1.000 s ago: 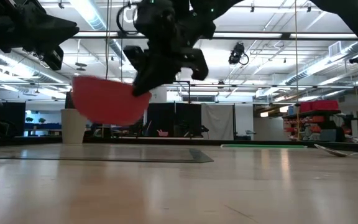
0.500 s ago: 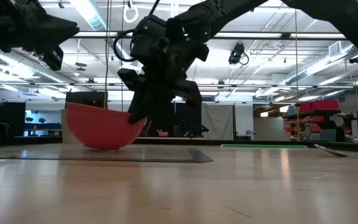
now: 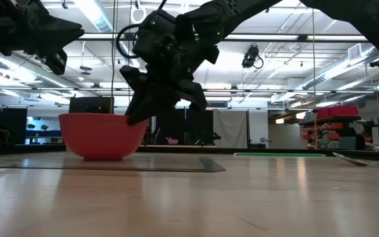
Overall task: Pick & Place Utensil
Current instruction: Put the orange bowl on the transparent mat, then put the purple spoon into the orange bowl
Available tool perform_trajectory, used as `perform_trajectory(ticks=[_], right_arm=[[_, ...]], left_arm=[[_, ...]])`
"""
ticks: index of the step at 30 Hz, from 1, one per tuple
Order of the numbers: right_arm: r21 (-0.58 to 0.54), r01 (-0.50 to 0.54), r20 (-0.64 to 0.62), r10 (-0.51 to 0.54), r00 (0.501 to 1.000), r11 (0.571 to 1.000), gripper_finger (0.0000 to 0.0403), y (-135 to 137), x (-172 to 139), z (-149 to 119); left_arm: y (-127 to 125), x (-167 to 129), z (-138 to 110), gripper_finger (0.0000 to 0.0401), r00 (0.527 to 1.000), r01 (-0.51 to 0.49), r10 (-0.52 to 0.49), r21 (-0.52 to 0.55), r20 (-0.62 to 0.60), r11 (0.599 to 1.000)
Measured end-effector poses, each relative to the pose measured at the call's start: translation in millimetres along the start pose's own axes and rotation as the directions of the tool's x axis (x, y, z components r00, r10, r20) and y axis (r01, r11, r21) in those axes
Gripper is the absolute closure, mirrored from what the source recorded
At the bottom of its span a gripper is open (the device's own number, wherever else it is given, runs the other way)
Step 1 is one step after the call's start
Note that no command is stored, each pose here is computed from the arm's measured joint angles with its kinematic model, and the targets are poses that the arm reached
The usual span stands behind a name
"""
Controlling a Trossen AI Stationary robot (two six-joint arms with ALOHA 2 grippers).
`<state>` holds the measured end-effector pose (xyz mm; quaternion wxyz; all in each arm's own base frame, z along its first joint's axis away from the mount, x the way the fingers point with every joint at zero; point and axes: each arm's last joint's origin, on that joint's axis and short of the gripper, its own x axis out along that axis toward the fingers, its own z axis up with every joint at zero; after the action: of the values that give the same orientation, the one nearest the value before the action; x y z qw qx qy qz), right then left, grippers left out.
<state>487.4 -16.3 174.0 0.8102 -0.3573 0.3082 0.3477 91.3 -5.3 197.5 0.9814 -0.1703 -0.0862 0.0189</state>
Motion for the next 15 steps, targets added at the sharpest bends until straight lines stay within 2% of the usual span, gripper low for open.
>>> perform_trajectory(ticks=[10,15], right_arm=[[0.04,0.035,0.022,-0.036,0.999,0.999,0.0322,1,3,7],[0.003,0.068,0.036,-0.068,0.997,0.998,0.0303,5,-13,35]], left_arm=[[0,0,0,0.0355,1.0,-0.001,0.001,0.0,0.0,1.0],[0,0,0,0.0355,1.0,-0.002,0.002,0.0,-0.001,1.0]])
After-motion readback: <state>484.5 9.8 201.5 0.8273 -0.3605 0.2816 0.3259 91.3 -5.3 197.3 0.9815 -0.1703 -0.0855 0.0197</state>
